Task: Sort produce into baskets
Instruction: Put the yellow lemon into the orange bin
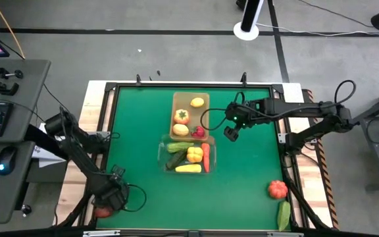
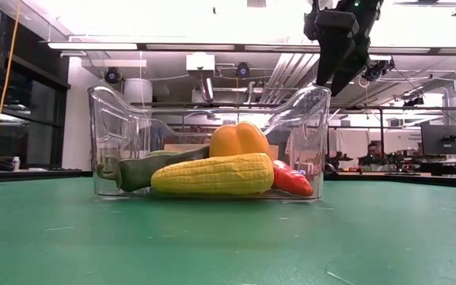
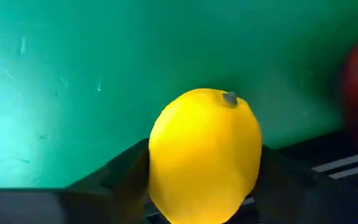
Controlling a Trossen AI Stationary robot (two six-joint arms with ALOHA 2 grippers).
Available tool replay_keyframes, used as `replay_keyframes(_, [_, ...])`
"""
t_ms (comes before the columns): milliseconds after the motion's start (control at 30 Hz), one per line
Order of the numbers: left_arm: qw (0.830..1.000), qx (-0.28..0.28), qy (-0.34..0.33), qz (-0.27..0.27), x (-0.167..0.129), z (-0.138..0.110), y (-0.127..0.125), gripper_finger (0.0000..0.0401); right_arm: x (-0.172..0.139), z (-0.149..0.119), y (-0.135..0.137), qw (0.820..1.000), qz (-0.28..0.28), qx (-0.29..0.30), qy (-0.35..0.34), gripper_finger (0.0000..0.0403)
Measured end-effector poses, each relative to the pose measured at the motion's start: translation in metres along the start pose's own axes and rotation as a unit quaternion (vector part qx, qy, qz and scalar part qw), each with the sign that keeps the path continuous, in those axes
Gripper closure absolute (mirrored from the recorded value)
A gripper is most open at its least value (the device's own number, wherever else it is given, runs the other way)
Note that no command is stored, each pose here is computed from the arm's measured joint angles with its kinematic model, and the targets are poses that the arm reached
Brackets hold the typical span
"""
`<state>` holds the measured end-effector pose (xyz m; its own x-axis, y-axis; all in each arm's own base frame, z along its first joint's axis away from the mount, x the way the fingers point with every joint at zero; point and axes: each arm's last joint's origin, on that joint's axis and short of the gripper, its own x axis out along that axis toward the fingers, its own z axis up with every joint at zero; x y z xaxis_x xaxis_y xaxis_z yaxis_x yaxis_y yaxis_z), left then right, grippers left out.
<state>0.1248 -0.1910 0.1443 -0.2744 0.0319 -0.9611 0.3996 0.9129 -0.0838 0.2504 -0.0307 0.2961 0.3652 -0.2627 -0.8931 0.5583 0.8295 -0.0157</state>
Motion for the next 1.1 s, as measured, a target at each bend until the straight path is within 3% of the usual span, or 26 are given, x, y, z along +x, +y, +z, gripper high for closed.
replay_keyframes(100, [1.000, -0.030, 0.000, -0.007, -0.002, 0.004, 0.008, 0.0241, 0.000, 0.000, 0.000, 1.000, 0.000, -0.003, 0.000, 0.0004])
replay_keyframes(233, [0.997, -0.075, -0.006, -0.014, -0.017, 0.009, 0.024, 0.0249, 0.000, 0.000, 0.000, 1.000, 0.000, -0.022, 0.000, 0.0004])
replay_keyframes(367, [0.993, -0.111, -0.036, -0.017, -0.059, 0.011, 0.040, 0.0249, -0.003, 0.000, -0.002, 0.999, -0.011, -0.034, -0.009, 0.0004])
replay_keyframes(533, [0.969, -0.183, -0.167, 0.020, -0.133, -0.001, 0.061, 0.0247, -0.019, -0.003, -0.009, 0.999, -0.027, -0.013, -0.045, 0.0004])
replay_keyframes(600, [0.947, -0.221, -0.229, 0.054, -0.161, -0.010, 0.070, 0.0232, -0.028, -0.006, -0.011, 0.997, -0.030, 0.002, -0.065, 0.0004])
replay_keyframes(700, [0.896, -0.276, -0.326, 0.121, -0.194, -0.021, 0.085, 0.0215, -0.042, -0.011, -0.013, 0.994, -0.037, 0.031, -0.099, 0.0004])
replay_keyframes(867, [0.810, -0.340, -0.420, 0.228, -0.218, -0.018, 0.128, 0.0216, -0.063, -0.022, -0.012, 0.983, -0.042, 0.089, -0.153, 0.0004])
replay_keyframes(967, [0.762, -0.377, -0.466, 0.245, -0.220, -0.003, 0.168, 0.0217, -0.069, -0.027, -0.008, 0.974, -0.049, 0.122, -0.182, 0.0004])
replay_keyframes(1100, [0.704, -0.376, -0.566, 0.208, -0.211, 0.021, 0.232, 0.0210, -0.074, -0.031, 0.000, 0.961, -0.060, 0.160, -0.220, 0.0004])
